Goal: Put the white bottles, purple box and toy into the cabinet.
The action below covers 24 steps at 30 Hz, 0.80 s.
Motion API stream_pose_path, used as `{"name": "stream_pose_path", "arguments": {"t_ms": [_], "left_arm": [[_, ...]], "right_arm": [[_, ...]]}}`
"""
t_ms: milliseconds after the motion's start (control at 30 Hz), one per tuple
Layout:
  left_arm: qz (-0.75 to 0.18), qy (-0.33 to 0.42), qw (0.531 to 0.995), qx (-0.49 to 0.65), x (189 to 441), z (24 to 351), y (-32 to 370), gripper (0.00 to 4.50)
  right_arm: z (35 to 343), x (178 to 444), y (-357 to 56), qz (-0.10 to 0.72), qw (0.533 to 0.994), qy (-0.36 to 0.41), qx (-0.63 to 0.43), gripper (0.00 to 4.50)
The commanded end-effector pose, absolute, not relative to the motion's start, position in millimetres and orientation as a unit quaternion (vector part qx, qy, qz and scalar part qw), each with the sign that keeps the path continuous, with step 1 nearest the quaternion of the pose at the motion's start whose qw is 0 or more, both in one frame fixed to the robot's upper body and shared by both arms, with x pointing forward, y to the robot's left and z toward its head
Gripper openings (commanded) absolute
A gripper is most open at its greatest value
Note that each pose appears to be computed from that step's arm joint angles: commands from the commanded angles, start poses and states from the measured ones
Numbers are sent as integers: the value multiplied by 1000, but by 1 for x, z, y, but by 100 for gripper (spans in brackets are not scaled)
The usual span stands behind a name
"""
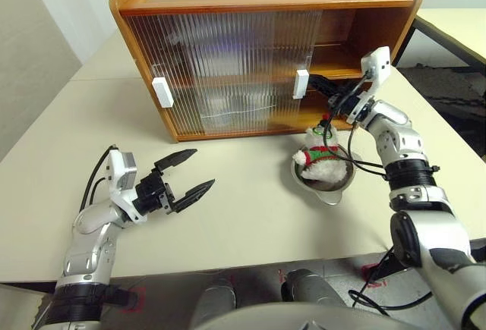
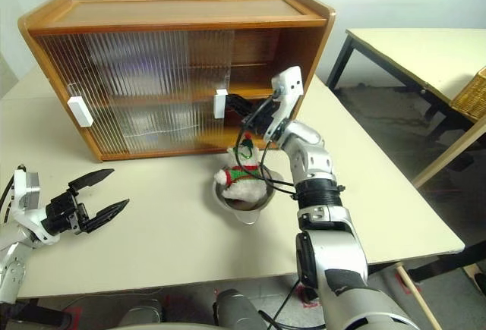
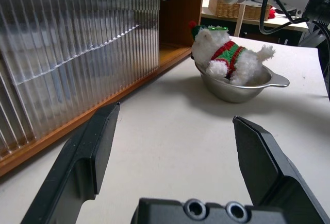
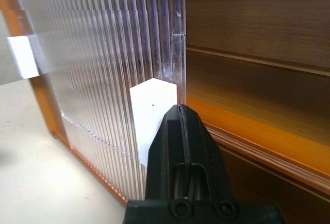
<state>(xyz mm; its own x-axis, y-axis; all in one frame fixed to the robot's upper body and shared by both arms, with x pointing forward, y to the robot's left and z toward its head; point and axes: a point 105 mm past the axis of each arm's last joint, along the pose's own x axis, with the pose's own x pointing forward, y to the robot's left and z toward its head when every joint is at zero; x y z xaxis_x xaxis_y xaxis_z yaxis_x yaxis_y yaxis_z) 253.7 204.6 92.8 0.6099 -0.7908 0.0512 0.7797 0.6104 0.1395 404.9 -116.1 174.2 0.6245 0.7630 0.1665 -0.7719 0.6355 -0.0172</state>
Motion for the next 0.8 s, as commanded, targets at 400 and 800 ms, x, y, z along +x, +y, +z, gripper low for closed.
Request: {"name": "stream_pose_path", "arguments": {"t_ms": [400,800], "left_arm": [[-437,-45,897,47,249,85,200,450],[-437,-44,897,48,250,86,201,450]], "right_arm": [[171,392,-80,471,878,-76,40,3],[166,363,-198,417,908,40,-14,279]]}}
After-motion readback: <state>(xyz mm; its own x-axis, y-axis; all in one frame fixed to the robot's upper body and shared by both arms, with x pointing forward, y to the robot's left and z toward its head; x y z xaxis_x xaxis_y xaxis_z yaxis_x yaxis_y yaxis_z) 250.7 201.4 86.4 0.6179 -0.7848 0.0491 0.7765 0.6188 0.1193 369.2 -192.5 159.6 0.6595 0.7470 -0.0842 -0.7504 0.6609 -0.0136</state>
